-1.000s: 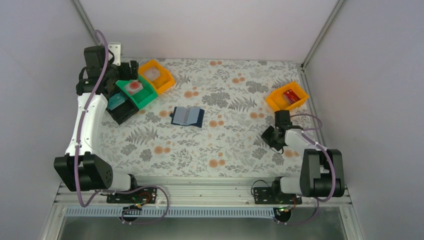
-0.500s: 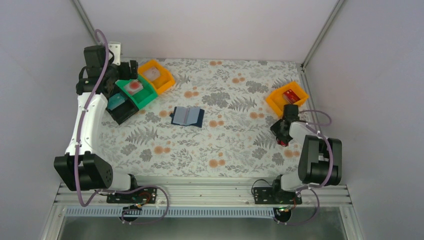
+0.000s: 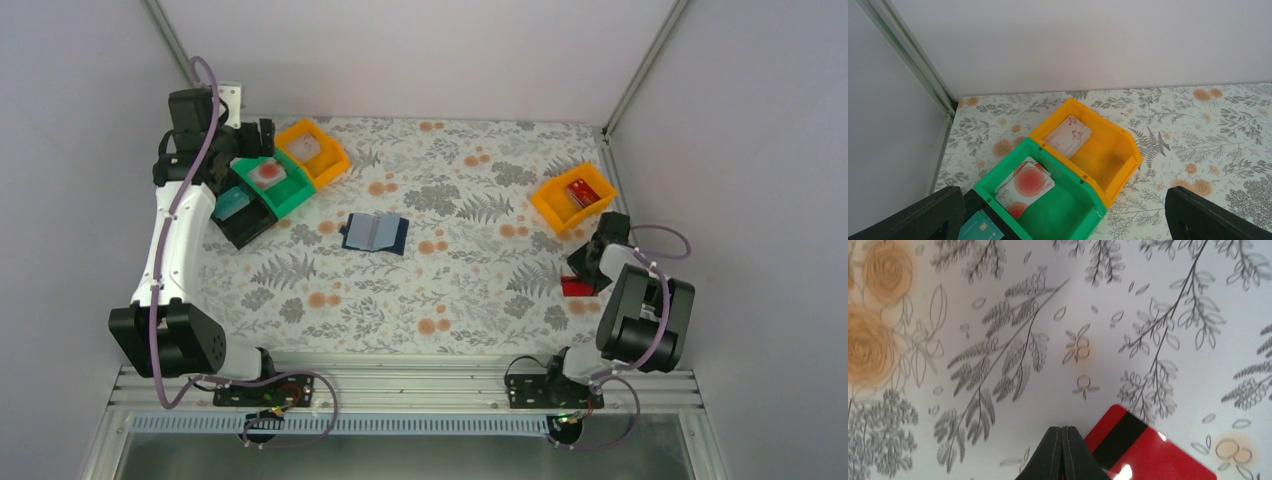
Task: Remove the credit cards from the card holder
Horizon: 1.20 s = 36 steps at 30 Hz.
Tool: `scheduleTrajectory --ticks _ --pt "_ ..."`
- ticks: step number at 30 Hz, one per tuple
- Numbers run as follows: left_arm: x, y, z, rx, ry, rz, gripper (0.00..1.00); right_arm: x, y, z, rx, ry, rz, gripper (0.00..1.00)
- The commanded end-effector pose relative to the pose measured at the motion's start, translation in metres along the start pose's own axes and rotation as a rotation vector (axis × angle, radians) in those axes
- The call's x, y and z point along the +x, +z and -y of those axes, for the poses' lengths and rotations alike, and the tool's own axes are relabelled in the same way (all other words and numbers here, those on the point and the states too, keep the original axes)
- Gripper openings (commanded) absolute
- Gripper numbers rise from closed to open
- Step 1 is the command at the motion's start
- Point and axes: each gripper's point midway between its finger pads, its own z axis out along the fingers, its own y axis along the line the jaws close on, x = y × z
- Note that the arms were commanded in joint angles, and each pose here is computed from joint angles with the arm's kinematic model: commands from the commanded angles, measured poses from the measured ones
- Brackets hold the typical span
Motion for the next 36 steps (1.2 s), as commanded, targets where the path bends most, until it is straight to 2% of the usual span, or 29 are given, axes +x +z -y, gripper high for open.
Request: scheduleTrajectory --ticks 1,6,10,17,30,36 --pt "-0.01 -0.004 -0.004 -0.018 0.004 0.016 1.0 0.015 -0.022 -0.009 -0.037 -0.087 -0.062 0.04" --pt "-0.011 -0.007 -0.009 -0.047 0.006 0.016 1.0 0.042 -0.046 -0.014 -0.183 0.002 -0.048 0.04" --pt "-0.009 -0.006 -0.008 -0.045 0.007 0.009 1.0 0.068 -0.042 -0.013 -0.23 0.013 -0.128 0.04" --pt "-0.006 -0.005 -0.002 -0.011 0.007 0.003 1.0 0.088 -0.027 -0.004 -0.209 0.001 -0.184 0.04" --pt "-0.006 -0.003 -0.004 -0.021 0.01 -0.002 1.0 0.08 0.003 0.027 -0.052 0.078 -0.187 0.04" --pt "-0.007 -0.003 -0.005 -0.021 0.01 -0.001 1.0 0.081 -0.003 0.026 -0.088 0.076 -0.188 0.04"
